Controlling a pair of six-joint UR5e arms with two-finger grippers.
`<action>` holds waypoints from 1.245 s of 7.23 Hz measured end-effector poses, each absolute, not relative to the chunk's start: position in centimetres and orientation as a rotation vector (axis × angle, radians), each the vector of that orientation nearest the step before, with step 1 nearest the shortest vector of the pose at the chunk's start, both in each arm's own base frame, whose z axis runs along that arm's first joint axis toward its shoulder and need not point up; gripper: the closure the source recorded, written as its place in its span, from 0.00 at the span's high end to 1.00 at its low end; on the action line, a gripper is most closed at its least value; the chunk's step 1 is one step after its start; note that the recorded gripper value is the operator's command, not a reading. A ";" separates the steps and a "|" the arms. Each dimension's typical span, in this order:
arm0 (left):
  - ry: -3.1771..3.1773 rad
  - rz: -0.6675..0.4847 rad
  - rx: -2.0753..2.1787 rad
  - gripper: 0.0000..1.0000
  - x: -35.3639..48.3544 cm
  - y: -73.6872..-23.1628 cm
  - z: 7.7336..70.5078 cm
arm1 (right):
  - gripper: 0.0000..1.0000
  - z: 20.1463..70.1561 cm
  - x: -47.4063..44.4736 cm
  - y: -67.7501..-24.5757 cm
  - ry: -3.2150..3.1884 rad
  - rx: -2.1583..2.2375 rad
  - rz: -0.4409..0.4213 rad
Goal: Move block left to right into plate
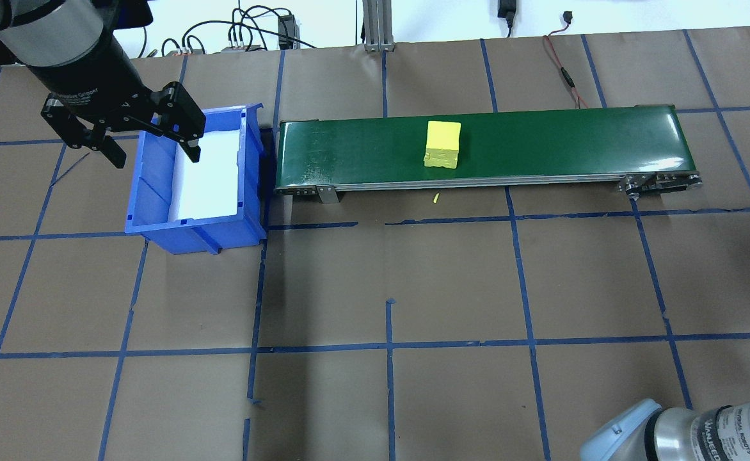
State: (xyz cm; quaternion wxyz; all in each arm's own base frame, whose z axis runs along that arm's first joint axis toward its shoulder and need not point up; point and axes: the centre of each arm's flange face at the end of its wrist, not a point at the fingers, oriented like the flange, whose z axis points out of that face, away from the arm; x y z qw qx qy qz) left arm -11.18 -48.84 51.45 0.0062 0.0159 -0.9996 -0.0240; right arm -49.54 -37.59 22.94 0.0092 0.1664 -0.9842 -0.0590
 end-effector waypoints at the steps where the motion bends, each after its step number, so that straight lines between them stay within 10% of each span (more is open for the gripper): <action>1: -3.127 -0.074 0.051 1.00 -11.2 -48.9 51.5 | 1.00 23.1 -49.6 -37.6 -3.069 0.509 -0.181; 4: -3.125 -0.076 0.051 1.00 -11.2 -48.8 51.4 | 1.00 27.9 -41.1 -46.0 -3.021 0.475 -0.091; 9: -3.128 -0.077 0.050 1.00 -11.2 -48.8 51.4 | 0.99 34.9 -12.8 -61.4 -3.320 0.071 0.339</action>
